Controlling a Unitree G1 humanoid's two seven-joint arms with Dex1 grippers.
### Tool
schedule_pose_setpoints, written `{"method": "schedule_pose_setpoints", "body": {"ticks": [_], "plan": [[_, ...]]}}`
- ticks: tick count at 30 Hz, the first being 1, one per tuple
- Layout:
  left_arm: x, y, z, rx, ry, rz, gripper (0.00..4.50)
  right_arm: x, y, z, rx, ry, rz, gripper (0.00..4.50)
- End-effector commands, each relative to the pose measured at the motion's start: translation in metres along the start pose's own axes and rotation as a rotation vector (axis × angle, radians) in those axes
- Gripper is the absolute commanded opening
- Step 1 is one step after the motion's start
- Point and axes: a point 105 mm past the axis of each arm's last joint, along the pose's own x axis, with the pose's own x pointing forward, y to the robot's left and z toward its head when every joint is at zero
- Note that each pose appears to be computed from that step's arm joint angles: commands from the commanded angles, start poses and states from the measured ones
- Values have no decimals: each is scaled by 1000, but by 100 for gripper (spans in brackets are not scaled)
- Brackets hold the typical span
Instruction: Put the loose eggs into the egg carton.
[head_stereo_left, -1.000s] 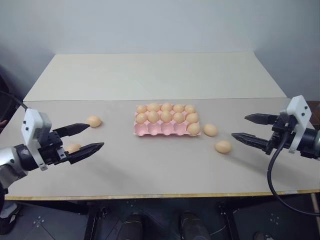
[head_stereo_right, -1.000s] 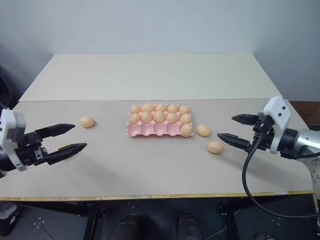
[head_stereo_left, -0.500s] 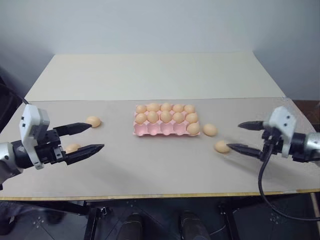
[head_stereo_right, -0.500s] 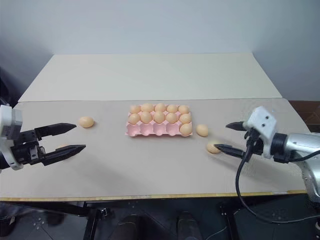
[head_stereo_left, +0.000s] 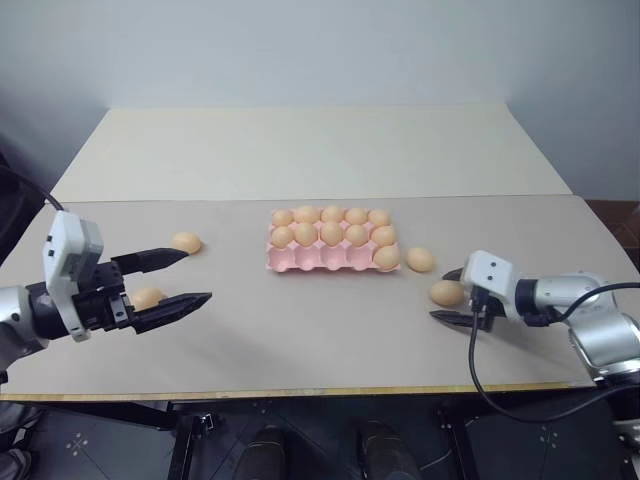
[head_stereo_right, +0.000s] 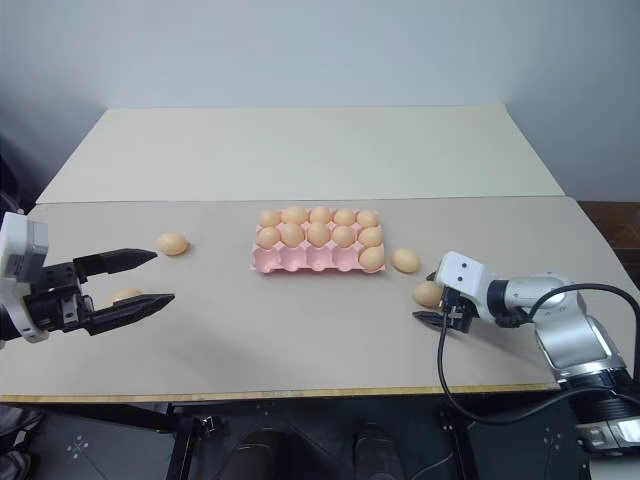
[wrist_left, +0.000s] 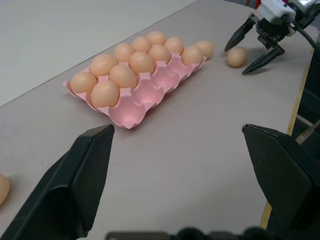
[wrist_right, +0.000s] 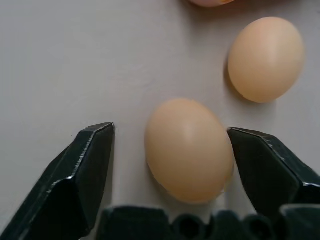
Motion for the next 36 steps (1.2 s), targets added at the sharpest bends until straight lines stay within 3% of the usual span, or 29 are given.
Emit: {"method": "schedule_pose_setpoints", "body": {"ticks": [1, 3, 4, 6, 11, 23, 31, 36], "plan": [[-3, -4, 12, 50, -22, 5, 450, -5, -8, 10, -46, -20, -26, 283], [-4, -5, 13, 56, -25, 10, 450, -10, -10, 19, -48, -45, -44, 217], [-4, -4, 13, 58, -27, 13, 450, -13, -11, 22, -48, -53, -48, 207], [-4, -5, 15, 62, -35, 16, 450, -21, -11, 35, -88, -72, -60, 206], [2, -4, 21, 52, -85, 21, 450, -21, -13, 99, -121, -257, -78, 206], [6, 2, 20, 55, -87, 16, 450, 50, -28, 149, -92, -351, -119, 206], [4, 2, 17, 42, -86, 28, 450, 53, -26, 150, -42, -330, -136, 447], [3, 8, 15, 40, -79, 45, 450, 16, -38, 155, -4, -409, -215, 447]]}}
